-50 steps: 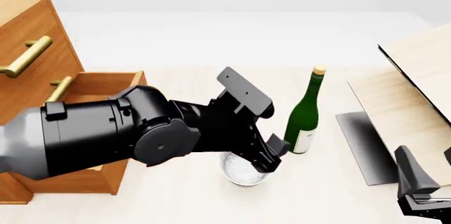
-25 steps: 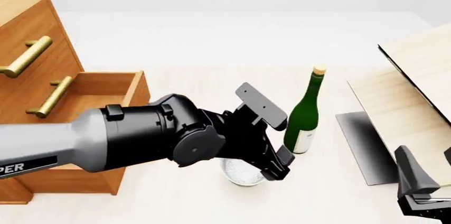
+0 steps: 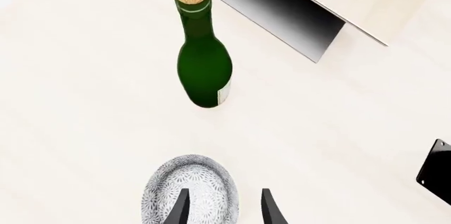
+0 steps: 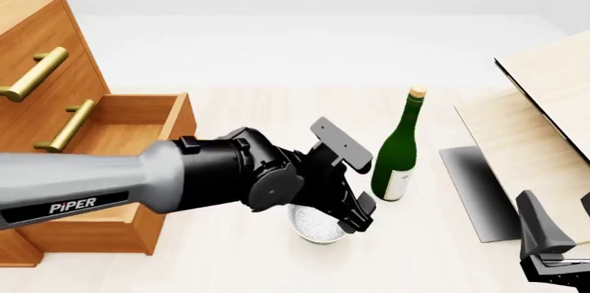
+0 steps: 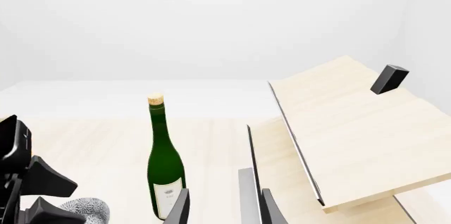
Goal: Put the bowl in the bottom drawer of the cabinet.
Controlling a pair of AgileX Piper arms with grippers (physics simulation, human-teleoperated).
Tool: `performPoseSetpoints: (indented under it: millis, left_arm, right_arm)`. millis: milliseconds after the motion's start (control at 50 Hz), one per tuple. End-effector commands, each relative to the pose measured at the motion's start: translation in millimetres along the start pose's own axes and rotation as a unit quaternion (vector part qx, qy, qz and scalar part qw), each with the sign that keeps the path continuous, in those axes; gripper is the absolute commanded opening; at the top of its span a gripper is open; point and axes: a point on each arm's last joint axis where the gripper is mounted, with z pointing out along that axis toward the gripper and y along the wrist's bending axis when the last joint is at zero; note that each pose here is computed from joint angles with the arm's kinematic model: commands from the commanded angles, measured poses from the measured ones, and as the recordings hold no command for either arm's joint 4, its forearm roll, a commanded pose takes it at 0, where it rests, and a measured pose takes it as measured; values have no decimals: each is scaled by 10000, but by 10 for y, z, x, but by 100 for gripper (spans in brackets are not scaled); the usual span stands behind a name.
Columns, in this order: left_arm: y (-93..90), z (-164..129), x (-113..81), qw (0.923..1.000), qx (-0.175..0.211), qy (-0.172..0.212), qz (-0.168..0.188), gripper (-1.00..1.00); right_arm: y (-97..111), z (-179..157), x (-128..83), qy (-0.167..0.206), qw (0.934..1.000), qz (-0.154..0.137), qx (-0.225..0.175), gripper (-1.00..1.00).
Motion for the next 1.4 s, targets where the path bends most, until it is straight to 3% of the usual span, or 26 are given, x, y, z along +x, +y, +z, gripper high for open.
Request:
performPoseSetpoints:
  millis: [20, 260, 880, 1060, 1400]
  left_arm:
    - [25, 127, 34, 9999, -25, 89, -64, 100]
    - [-68, 213, 54, 9998, 53, 151, -73, 100]
    - [-110, 522, 218, 9987, 68, 352, -368, 100]
    - [-211, 606, 297, 9979, 135, 470, -417, 100]
    - [-158, 648, 368, 9966, 81, 514, -633, 100]
  right_arm:
    - [0, 0, 0, -1, 10000, 0, 0, 100]
    - [0, 0, 0, 0, 10000, 0, 0, 100]
    - [0, 0, 0, 0, 10000, 1, 0, 100]
    - [0, 0, 0, -1, 10000, 0, 0, 100]
    - [0, 0, 0, 0, 10000, 1, -1, 100]
